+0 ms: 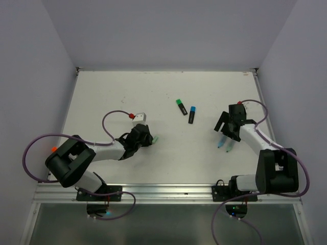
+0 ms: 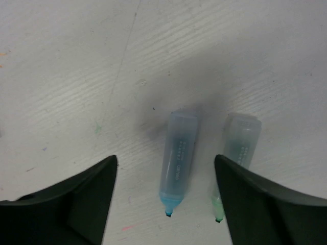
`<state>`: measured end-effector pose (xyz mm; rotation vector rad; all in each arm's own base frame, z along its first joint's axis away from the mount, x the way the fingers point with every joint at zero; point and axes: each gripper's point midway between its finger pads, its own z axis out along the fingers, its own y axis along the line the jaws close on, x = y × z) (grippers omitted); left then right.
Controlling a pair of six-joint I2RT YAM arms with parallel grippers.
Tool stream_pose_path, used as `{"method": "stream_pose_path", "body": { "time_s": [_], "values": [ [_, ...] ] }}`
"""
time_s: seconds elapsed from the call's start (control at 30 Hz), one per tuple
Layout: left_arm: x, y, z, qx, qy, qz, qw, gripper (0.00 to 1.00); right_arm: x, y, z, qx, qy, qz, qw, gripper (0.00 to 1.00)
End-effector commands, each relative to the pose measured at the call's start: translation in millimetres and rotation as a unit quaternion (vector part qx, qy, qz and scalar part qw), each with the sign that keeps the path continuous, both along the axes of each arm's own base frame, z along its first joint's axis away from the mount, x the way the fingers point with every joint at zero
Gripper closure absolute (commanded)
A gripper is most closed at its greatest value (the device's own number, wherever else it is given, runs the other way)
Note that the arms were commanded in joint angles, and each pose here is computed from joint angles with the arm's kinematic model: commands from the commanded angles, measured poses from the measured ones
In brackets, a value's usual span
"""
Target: Open the pen caps
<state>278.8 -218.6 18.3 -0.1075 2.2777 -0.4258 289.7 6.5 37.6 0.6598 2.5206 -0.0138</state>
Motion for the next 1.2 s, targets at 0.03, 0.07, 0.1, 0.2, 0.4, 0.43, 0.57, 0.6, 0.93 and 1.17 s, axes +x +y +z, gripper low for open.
{"method": "stream_pose_path", "body": {
  "time_s": [0.03,0.07,0.1,0.2,0.4,0.43,0.57,0.6,0.93,1.17],
  "values": [
    [-12.3,15.2,-21.1,0.025,0.034,0.011,0.999,0.81,24.6,3.2,42.3,-0.006,-0.058,0.021,0.998,0.08],
    [-13.7,16.1,-22.8,0.026,0.037,0.011,0.999,0.79,27.3,9.7,45.7,-0.003,-0.064,0.032,0.997,0.02],
    [-13.1,15.6,-21.9,0.025,0.035,0.011,0.999,0.78,34.0,14.9,53.6,-0.002,-0.075,0.039,0.996,0.02],
    [-13.6,15.0,-21.1,0.023,0.034,0.009,0.999,0.72,50.1,44.9,66.0,0.001,-0.089,0.077,0.993,0.02],
    [-17.1,15.8,-19.1,0.018,0.032,0.003,0.999,0.60,87.6,101.8,66.6,0.041,-0.082,0.130,0.987,0.03],
    [-18.9,16.1,-20.0,0.017,0.034,0.001,0.999,0.59,93.4,104.4,68.1,0.043,-0.086,0.131,0.987,0.04],
    [-21.3,18.5,-17.8,0.016,0.031,0.001,0.999,0.53,117.0,121.6,66.7,0.057,-0.081,0.147,0.984,0.09],
    [-22.0,19.6,-16.3,0.015,0.030,0.002,0.999,0.51,119.6,123.2,63.9,0.058,-0.077,0.148,0.984,0.10],
    [-24.4,14.8,19.7,-0.024,0.002,-0.003,1.000,0.39,121.4,155.7,21.9,0.059,-0.042,0.181,0.981,0.20],
    [-30.6,10.2,56.7,-0.054,-0.026,-0.017,0.998,0.39,119.8,158.6,2.1,0.040,-0.024,0.175,0.983,0.25]
  ]
}}
